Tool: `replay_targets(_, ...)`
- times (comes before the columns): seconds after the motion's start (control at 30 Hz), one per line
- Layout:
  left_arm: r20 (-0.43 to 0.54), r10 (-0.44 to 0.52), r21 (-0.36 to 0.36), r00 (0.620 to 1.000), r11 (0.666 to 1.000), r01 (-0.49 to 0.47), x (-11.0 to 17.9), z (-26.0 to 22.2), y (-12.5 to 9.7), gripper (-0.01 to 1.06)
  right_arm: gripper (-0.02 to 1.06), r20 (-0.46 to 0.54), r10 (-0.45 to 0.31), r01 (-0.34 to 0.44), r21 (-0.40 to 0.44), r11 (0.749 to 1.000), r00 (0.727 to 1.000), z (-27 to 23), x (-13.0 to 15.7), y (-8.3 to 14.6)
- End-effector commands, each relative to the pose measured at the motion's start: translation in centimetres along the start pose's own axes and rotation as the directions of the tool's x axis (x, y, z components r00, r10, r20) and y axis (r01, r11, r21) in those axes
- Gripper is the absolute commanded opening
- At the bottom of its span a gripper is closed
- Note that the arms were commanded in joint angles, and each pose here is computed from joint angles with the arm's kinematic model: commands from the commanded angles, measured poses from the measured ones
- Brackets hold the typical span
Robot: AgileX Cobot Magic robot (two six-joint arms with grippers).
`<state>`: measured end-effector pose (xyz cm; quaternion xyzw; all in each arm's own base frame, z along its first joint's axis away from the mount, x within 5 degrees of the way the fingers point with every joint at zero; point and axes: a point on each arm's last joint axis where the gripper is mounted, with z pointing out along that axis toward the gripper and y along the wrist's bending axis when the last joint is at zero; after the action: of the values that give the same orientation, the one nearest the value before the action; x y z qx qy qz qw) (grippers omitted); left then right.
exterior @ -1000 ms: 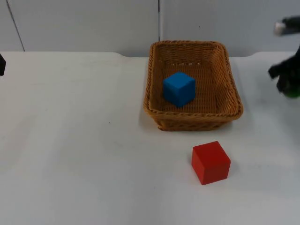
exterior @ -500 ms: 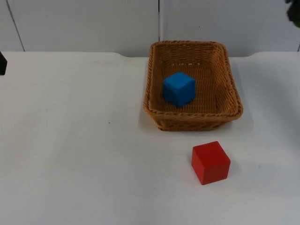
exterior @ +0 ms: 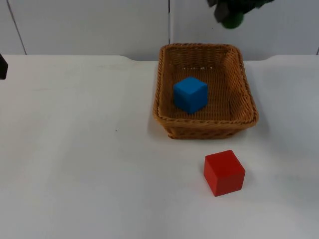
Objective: Place all geometric objects except the red cube into the basket.
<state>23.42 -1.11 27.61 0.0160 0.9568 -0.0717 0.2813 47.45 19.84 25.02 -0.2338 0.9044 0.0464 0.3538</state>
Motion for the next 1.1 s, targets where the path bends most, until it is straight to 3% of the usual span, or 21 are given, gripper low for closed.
replay_targets(0.0, 0.008, -0.009, 0.008, 1.0, 1.0, 0.009, 0.0, -0.2, -0.1, 1.0, 0.0, -0.019, 0.033, -0.033, -0.004, 0.999, 0.999, 2.1, -0.2, 0.3)
replay_targets(0.4, 0.01, -0.009, 0.008, 1.0, 1.0, 0.008, 0.0, -0.2, -0.1, 1.0, 0.01, -0.079, 0.089, -0.09, -0.008, 0.996, 0.993, 10.8, 3.1, 0.9)
replay_targets(0.5, 0.01, -0.009, 0.008, 1.0, 1.0, 0.008, 0.0, -0.2, -0.1, 1.0, 0.1, -0.095, 0.096, -0.098, -0.015, 0.995, 0.991, 11.5, 3.7, 1.0)
replay_targets(0.63, 0.01, -0.009, 0.008, 1.0, 1.0, 0.008, 0.0, -0.2, -0.1, 1.0, 0.41, -0.1, 0.096, -0.098, -0.015, 0.995, 0.99, 11.7, 3.8, 1.0)
replay_targets(0.67, 0.01, -0.009, 0.008, 1.0, 1.0, 0.008, 0.0, -0.2, -0.1, 1.0, 0.41, -0.1, 0.096, -0.098, -0.015, 0.995, 0.99, 11.7, 3.8, 1.0)
replay_targets(0.8, 0.01, -0.009, 0.008, 1.0, 1.0, 0.008, 0.0, -0.2, -0.1, 1.0, 0.71, -0.092, 0.101, -0.103, -0.019, 0.995, 0.991, 11.3, 3.5, 1.0)
replay_targets(0.9, 0.01, -0.009, 0.008, 1.0, 1.0, 0.008, 0.0, -0.2, -0.1, 1.0, 0.78, -0.068, 0.098, -0.1, -0.019, 0.995, 0.993, 9.9, 2.4, 0.9)
replay_targets(1.07, 0.014, -0.009, 0.007, 1.0, 1.0, 0.008, 0.0, -0.2, 0.0, 1.0, 0.79, -0.009, 0.088, -0.089, -0.019, 0.996, 0.996, 5.2, -0.5, 0.5)
